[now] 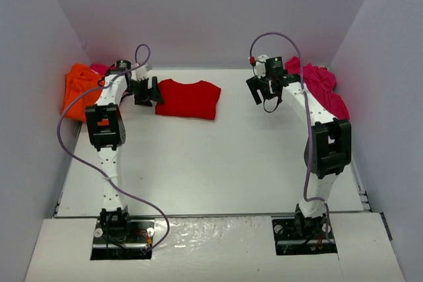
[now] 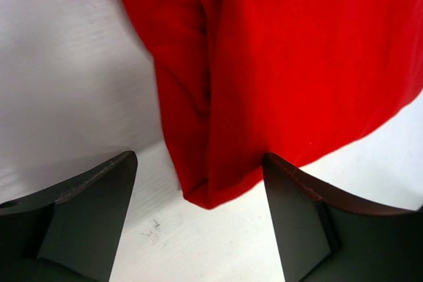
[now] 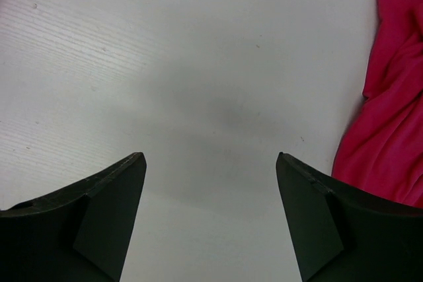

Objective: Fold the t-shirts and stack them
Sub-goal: Fold the long partially folded tshirt into a neat square

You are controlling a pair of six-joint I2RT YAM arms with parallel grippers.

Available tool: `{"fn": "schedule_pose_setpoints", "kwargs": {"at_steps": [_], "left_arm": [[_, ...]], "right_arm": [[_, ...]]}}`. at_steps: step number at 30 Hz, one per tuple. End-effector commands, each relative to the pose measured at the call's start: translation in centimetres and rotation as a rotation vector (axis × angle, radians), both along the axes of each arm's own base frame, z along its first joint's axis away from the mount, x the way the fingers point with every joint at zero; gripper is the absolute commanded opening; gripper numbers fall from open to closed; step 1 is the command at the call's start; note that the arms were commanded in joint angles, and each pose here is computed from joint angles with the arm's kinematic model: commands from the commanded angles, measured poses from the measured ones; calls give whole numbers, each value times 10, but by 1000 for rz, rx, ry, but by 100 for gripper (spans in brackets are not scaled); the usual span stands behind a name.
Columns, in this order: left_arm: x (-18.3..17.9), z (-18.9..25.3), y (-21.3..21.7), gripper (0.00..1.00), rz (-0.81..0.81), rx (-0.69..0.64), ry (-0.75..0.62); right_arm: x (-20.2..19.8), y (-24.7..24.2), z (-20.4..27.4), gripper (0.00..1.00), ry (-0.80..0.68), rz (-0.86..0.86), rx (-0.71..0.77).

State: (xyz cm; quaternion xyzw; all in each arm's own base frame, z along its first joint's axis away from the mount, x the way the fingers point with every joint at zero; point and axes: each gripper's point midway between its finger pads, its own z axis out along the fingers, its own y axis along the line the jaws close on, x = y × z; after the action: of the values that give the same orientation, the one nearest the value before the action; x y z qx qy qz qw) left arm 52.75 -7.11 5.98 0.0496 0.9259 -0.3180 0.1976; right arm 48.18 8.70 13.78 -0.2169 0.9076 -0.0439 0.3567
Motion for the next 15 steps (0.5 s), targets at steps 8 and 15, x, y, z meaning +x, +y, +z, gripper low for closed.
{"fn": "schedule_pose_setpoints", "kwargs": {"at_steps": [8, 15], "left_arm": [[13, 23, -8, 75, -12, -96, -29], [12, 14, -31, 76, -48, -237, 17]], "right_arm": [[-3, -3, 33, 77, -83, 2, 23], [1, 1, 16, 77, -45, 1, 29]]}}
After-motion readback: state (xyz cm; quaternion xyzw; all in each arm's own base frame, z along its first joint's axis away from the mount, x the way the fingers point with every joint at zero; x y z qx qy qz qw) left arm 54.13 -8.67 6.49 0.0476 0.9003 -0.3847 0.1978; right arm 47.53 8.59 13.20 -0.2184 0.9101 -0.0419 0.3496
